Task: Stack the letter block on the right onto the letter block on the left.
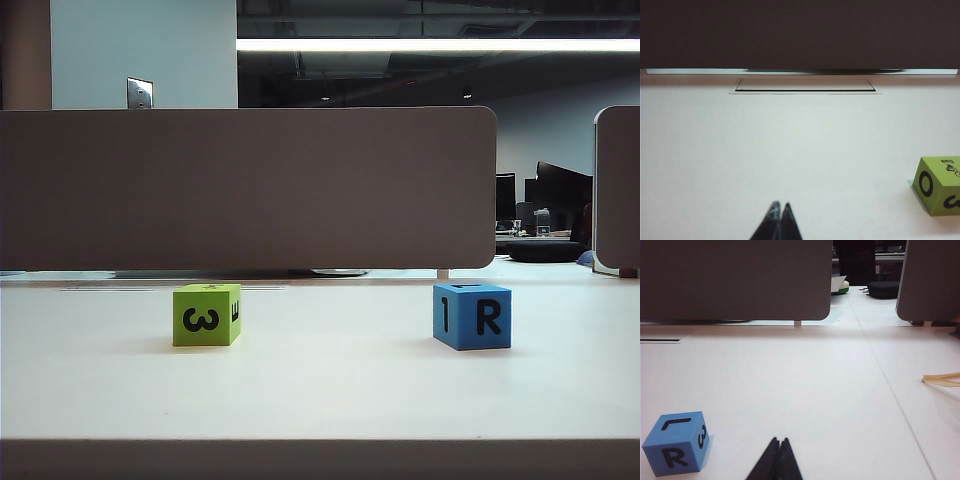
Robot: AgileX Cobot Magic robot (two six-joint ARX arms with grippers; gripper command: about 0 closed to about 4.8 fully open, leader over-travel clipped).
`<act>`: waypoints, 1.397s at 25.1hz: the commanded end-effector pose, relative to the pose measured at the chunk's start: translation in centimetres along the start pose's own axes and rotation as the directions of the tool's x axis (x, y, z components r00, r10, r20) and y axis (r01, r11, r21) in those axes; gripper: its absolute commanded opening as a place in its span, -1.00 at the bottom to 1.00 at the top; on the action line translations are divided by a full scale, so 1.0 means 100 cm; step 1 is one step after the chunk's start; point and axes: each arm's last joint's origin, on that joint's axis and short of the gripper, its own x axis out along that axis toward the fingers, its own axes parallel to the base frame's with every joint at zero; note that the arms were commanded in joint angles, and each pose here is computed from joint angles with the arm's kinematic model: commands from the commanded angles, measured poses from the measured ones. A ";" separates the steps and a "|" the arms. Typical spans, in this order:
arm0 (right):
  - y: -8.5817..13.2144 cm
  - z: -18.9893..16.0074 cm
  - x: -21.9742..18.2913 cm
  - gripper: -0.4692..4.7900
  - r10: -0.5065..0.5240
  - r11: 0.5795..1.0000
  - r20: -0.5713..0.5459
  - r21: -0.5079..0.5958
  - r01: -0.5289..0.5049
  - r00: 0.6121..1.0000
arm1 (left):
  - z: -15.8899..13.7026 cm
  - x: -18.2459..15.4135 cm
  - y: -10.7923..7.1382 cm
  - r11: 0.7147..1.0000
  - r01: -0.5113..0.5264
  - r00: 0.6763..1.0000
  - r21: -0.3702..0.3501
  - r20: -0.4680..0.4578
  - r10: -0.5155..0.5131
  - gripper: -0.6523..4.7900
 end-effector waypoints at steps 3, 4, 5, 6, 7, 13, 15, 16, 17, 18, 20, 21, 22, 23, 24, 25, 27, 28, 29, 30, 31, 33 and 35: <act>0.000 0.000 0.000 -0.82 -0.001 1.000 0.014 0.003 0.001 1.000 | 0.003 0.000 0.000 1.000 0.006 1.000 0.000 0.016 -0.006 -0.78; 0.000 0.000 0.000 -0.82 -0.001 1.000 0.014 0.003 0.001 1.000 | 0.003 0.000 0.000 1.000 0.007 1.000 0.000 0.016 -0.007 -0.78; 0.000 0.000 0.000 -0.82 -0.001 1.000 0.014 0.003 0.001 1.000 | 0.003 0.000 0.000 1.000 0.007 1.000 0.000 0.016 -0.007 -0.78; 0.000 0.000 0.000 -0.82 -0.001 1.000 0.015 0.003 0.001 1.000 | 0.002 0.000 0.000 1.000 0.007 1.000 0.000 0.016 -0.007 -0.78; 0.000 0.000 0.000 -0.82 -0.001 1.000 0.015 0.003 0.001 1.000 | 0.002 0.000 0.000 1.000 0.007 1.000 0.000 0.016 -0.007 -0.78; 0.000 0.012 -0.002 -0.83 0.011 0.974 0.049 0.225 -0.022 0.999 | 0.010 -0.002 -0.001 0.993 0.021 0.999 -0.118 0.037 -0.017 -0.78; 0.001 0.027 -0.006 -0.83 0.014 0.955 0.089 0.293 -0.040 0.996 | 0.021 -0.005 -0.001 0.990 0.031 0.999 -0.136 0.044 -0.025 -0.78; 0.001 0.035 -0.008 -0.83 0.016 0.952 0.112 0.303 -0.049 0.994 | 0.031 -0.008 -0.001 0.990 0.037 0.998 -0.138 0.049 -0.030 -0.78; 0.001 0.056 -0.014 -0.84 0.015 0.951 0.152 0.303 -0.061 0.988 | 0.049 -0.015 -0.001 0.990 0.039 0.998 -0.137 0.056 -0.032 -0.78; 0.000 0.076 -0.020 -0.84 0.015 0.951 0.165 0.302 -0.065 0.986 | 0.068 -0.022 -0.001 0.989 0.051 0.997 -0.135 0.058 -0.044 -0.78; 0.000 0.096 -0.025 -0.84 0.013 0.951 0.152 0.303 -0.059 0.988 | 0.088 -0.025 -0.002 0.988 0.101 0.994 -0.118 0.044 -0.097 -0.78; 0.000 0.107 -0.027 -0.84 0.011 0.952 0.138 0.302 -0.053 0.990 | 0.096 -0.025 -0.003 0.986 0.122 0.992 -0.116 0.038 -0.118 -0.78; 0.000 0.116 -0.028 -0.84 0.013 0.953 0.127 0.298 -0.051 0.992 | 0.103 -0.024 -0.003 0.983 0.141 0.990 -0.119 0.034 -0.138 -0.78; 0.001 0.124 -0.028 -0.84 0.022 0.955 0.114 0.292 -0.055 0.993 | 0.113 -0.022 -0.004 0.978 0.161 0.987 -0.129 0.032 -0.159 -0.78; 0.001 0.135 -0.028 -0.84 0.037 0.957 0.098 0.284 -0.063 0.995 | 0.121 -0.021 -0.004 0.975 0.176 0.984 -0.138 0.029 -0.174 -0.78; 0.002 0.143 -0.027 -0.84 0.049 0.959 0.081 0.275 -0.069 0.995 | 0.129 -0.018 -0.005 0.970 0.196 0.981 -0.146 0.027 -0.194 -0.78; 0.002 0.159 -0.022 -0.84 0.065 0.965 0.035 0.251 -0.071 0.997 | 0.145 -0.012 -0.006 0.961 0.230 0.973 -0.153 0.014 -0.231 -0.78; 0.003 0.166 -0.019 -0.84 0.072 0.969 0.008 0.238 -0.072 0.997 | 0.152 -0.008 -0.006 0.956 0.244 0.969 -0.161 0.005 -0.247 -0.78; 0.003 0.171 -0.015 -0.84 0.078 0.971 -0.021 0.227 -0.071 0.997 | 0.160 -0.002 -0.007 0.951 0.261 0.964 -0.167 -0.008 -0.266 -0.78; 0.003 0.178 -0.008 -0.84 0.078 0.972 -0.057 0.225 -0.063 0.995 | 0.166 0.004 -0.007 0.945 0.277 0.958 -0.171 -0.024 -0.285 -0.78; 0.003 0.182 -0.003 -0.84 0.078 0.973 -0.086 0.224 -0.057 0.993 | 0.171 0.009 -0.008 0.939 0.294 0.951 -0.178 -0.041 -0.305 -0.78; 0.004 0.189 0.011 -0.84 0.079 0.973 -0.148 0.226 -0.044 0.986 | 0.183 0.022 -0.010 0.927 0.321 0.937 -0.196 -0.073 -0.340 -0.78; 0.005 0.195 0.022 -0.84 0.091 0.972 -0.193 0.229 -0.045 0.977 | 0.193 0.033 -0.012 0.919 0.334 0.928 -0.211 -0.097 -0.360 -0.78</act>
